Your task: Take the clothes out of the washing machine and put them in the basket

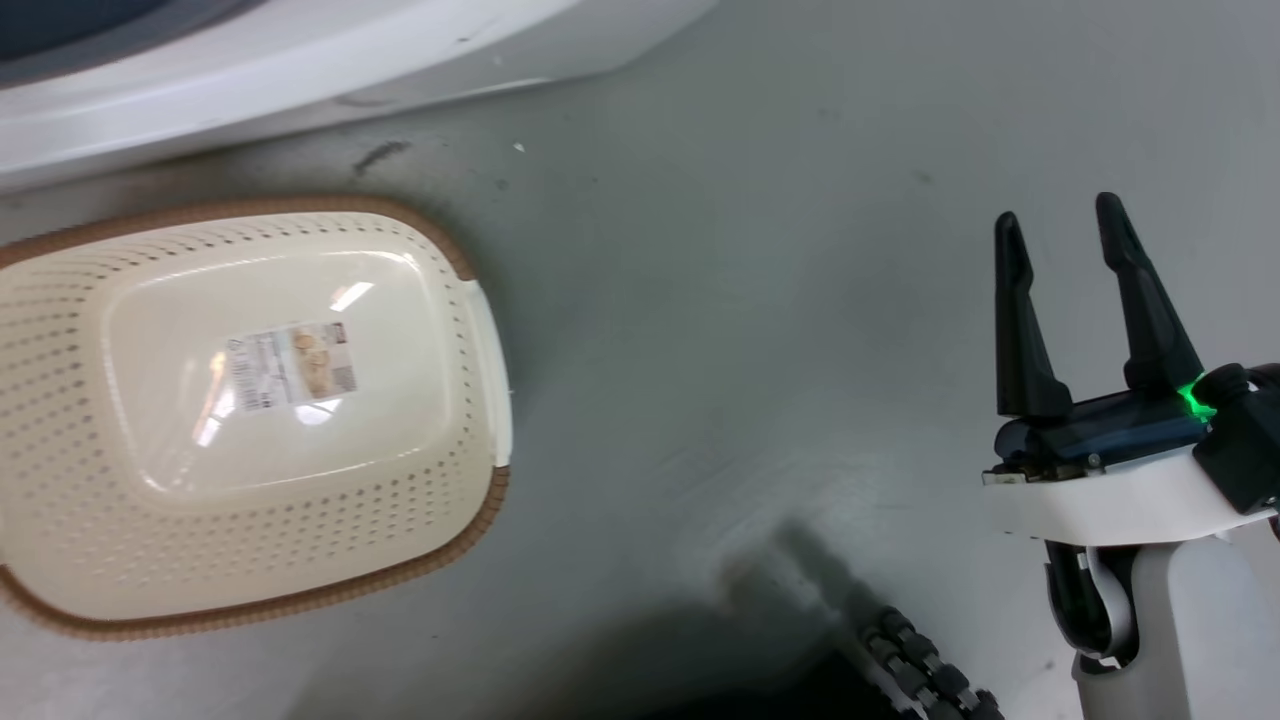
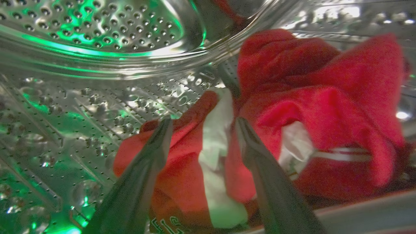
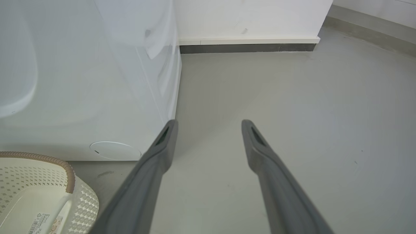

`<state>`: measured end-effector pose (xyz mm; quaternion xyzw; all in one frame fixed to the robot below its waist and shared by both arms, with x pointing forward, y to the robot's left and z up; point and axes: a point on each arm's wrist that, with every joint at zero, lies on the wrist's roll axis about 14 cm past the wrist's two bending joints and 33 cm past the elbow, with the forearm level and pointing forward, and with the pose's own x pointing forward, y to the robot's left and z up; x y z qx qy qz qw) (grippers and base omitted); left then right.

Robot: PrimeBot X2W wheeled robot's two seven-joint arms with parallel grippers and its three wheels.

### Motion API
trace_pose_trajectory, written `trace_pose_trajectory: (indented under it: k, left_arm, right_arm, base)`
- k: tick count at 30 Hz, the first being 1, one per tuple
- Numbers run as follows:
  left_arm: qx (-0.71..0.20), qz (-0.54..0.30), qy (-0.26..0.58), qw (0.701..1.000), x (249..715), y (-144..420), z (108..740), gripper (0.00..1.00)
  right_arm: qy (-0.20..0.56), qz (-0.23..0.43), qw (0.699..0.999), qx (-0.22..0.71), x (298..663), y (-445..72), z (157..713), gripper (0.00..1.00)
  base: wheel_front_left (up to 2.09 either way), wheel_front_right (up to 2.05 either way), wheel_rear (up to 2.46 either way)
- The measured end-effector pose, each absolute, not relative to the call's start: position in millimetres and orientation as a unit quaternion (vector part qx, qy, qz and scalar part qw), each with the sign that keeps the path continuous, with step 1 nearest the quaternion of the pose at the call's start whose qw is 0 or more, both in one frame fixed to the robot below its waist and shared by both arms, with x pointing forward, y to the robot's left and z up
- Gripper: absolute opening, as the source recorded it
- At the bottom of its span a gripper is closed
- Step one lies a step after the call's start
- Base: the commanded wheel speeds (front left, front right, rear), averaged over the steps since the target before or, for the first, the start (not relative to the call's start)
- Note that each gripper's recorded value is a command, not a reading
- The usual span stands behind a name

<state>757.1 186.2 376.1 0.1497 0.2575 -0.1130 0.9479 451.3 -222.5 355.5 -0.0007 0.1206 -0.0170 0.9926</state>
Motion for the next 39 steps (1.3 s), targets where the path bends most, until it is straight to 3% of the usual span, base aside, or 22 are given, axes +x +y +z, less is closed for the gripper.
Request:
trace_pose_trajectory:
  k: [10,19,23,25,39]
  left_arm:
    - [0.159,-0.067,0.425,0.889,766,206,308,1.0]
    - [0.119,-0.081,0.504,0.852,754,190,258,1.0]
    - [0.118,-0.084,0.502,0.853,755,188,254,1.0]
    - [0.116,-0.084,0.503,0.852,755,189,253,0.0]
    - [0.112,-0.088,0.418,0.897,773,189,275,0.0]
  right_arm:
    - [0.153,-0.036,0.988,0.0,437,-234,340,1.0]
    - [0.172,-0.045,0.984,0.006,430,-237,330,1.0]
    - [0.169,-0.047,0.984,0.013,431,-237,331,1.0]
    - [0.168,-0.047,0.985,0.013,432,-237,331,1.0]
    - [0.15,-0.028,0.988,0.005,444,-229,337,1.0]
  base:
    - [0.0,0.0,0.0]
    - [0.0,0.0,0.0]
    - [0.0,0.0,0.0]
    - [0.0,0.0,0.0]
    - [0.0,0.0,0.0]
